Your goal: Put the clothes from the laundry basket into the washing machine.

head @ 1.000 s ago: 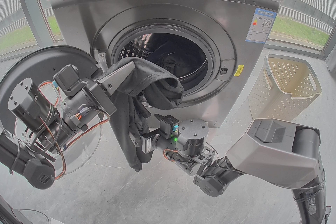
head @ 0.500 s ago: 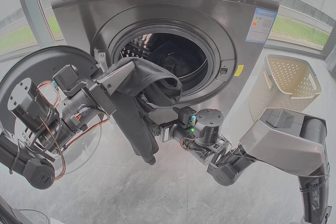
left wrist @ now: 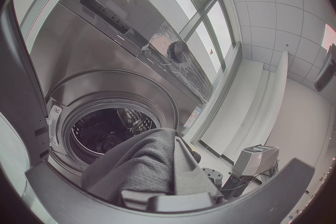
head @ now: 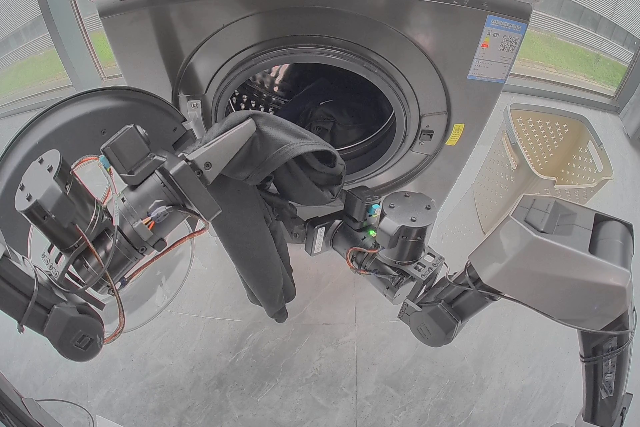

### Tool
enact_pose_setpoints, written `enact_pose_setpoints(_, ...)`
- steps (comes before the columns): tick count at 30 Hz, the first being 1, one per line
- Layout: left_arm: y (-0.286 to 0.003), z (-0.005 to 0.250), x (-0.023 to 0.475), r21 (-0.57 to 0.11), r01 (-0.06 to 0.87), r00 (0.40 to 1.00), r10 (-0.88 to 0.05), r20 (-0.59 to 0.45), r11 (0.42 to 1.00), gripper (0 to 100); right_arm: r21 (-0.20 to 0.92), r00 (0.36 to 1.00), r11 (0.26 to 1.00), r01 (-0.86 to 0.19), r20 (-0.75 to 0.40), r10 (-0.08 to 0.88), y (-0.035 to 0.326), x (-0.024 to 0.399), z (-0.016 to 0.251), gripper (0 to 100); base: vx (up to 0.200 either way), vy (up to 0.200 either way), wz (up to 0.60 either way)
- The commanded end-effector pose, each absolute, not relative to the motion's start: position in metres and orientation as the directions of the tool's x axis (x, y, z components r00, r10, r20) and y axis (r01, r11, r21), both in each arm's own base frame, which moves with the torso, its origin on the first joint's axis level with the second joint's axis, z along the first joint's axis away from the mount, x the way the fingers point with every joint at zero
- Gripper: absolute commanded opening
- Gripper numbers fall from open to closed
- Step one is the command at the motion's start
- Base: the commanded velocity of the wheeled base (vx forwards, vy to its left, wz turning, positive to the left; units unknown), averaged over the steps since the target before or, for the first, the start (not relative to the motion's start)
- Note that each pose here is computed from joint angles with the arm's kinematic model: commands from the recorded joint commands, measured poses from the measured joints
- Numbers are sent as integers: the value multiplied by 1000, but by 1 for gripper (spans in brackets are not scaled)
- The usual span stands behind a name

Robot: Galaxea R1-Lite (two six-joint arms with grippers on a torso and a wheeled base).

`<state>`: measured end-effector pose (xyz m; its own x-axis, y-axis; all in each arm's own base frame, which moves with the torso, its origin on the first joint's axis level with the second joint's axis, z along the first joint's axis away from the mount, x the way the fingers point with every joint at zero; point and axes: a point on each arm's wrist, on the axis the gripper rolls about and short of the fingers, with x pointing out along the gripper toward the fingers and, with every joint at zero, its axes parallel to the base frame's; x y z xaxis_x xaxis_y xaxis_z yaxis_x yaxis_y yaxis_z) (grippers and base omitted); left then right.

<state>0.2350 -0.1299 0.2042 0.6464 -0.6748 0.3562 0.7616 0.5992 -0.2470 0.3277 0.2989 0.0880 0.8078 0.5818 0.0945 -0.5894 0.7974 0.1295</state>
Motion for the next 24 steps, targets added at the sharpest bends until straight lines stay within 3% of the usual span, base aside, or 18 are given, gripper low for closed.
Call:
enact_pose_setpoints(1, -130, 204, 235, -246, 763, 644, -676, 358, 597, 0, 134, 804, 793, -595, 128, 581, 297, 324, 104, 100, 0, 0, 0)
enact_pose_setpoints(24, -129, 204, 236, -246, 759, 649, -671, 358, 603, 0, 135, 790, 778, -613, 103, 604, 287, 301, 106, 100, 0, 0, 0)
